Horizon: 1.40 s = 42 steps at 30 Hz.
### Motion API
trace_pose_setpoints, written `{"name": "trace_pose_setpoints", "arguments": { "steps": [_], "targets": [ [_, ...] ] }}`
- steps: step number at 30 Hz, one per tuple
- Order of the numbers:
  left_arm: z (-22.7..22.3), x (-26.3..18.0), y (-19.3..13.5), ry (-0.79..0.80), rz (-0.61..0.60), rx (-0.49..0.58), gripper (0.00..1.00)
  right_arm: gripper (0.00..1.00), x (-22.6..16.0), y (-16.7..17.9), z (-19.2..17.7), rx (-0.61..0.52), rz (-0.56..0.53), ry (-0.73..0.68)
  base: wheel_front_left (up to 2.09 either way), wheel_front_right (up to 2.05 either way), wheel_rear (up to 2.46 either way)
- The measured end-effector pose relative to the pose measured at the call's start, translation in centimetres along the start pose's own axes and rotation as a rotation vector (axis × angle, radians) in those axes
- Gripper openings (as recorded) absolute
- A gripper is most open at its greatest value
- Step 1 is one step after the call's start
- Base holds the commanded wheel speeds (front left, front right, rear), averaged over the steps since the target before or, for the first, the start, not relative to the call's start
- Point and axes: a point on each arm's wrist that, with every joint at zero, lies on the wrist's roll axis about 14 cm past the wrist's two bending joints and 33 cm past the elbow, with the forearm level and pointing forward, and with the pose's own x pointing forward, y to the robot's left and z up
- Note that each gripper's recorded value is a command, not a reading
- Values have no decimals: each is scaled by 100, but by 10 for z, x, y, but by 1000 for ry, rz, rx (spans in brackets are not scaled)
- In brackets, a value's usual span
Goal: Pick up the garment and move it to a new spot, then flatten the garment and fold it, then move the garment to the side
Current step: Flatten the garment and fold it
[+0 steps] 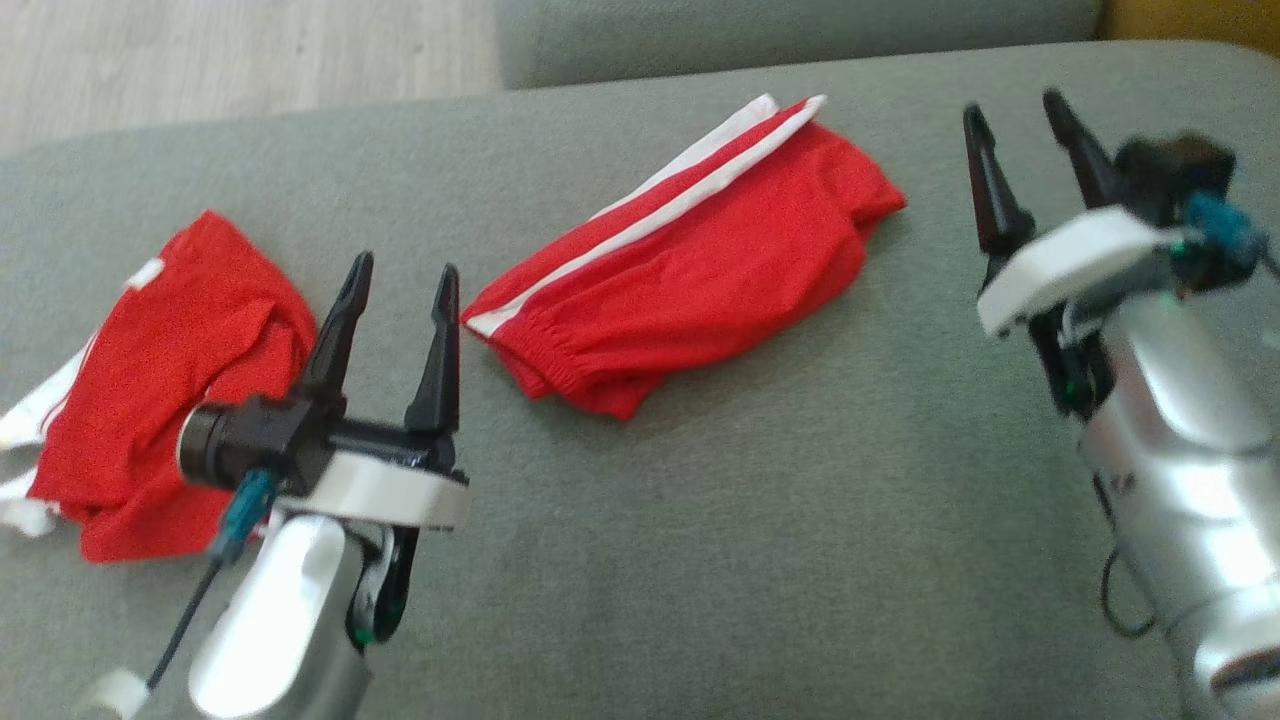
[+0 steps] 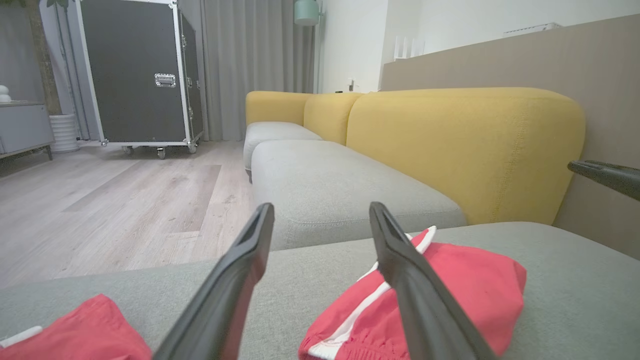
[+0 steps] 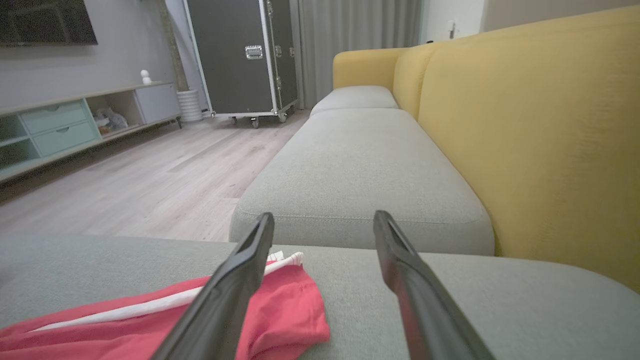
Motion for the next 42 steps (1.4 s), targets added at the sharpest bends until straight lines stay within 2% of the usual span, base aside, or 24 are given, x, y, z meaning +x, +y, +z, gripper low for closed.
{"name": "trace_pose_setpoints", "arguments": {
  "steps": [5, 12, 15, 19, 32, 36, 37, 42],
  "targets": [
    [4, -15, -8, -18, 0, 2, 100, 100, -37, -2, -6, 31, -45, -35, 0, 0, 0],
    [-13, -40, -12, 20, 53, -58, 100, 100, -88, 8, -41, 70, -111, -4, 0, 0, 0],
    [-22, -48, -15, 40, 70, -93, 100, 100, -101, 9, -49, 65, -125, 4, 0, 0, 0],
    [-27, -51, -11, 51, 79, -90, 100, 100, -105, 13, -51, 81, -121, -1, 0, 0, 0],
    [-36, -39, -4, 64, 71, -90, 100, 100, -84, 19, -56, 75, -95, 7, 0, 0, 0],
    [-38, -31, 2, 64, 77, -88, 100, 100, -55, 8, -55, 71, -109, 41, 0, 0, 0],
    [-41, -30, 7, 71, 86, -90, 100, 100, -36, 5, -55, 69, -112, 65, 0, 0, 0],
    [-46, -31, 18, 86, 107, -82, 100, 100, 3, -1, -75, 151, -139, 189, 0, 0, 0]
  ]
}}
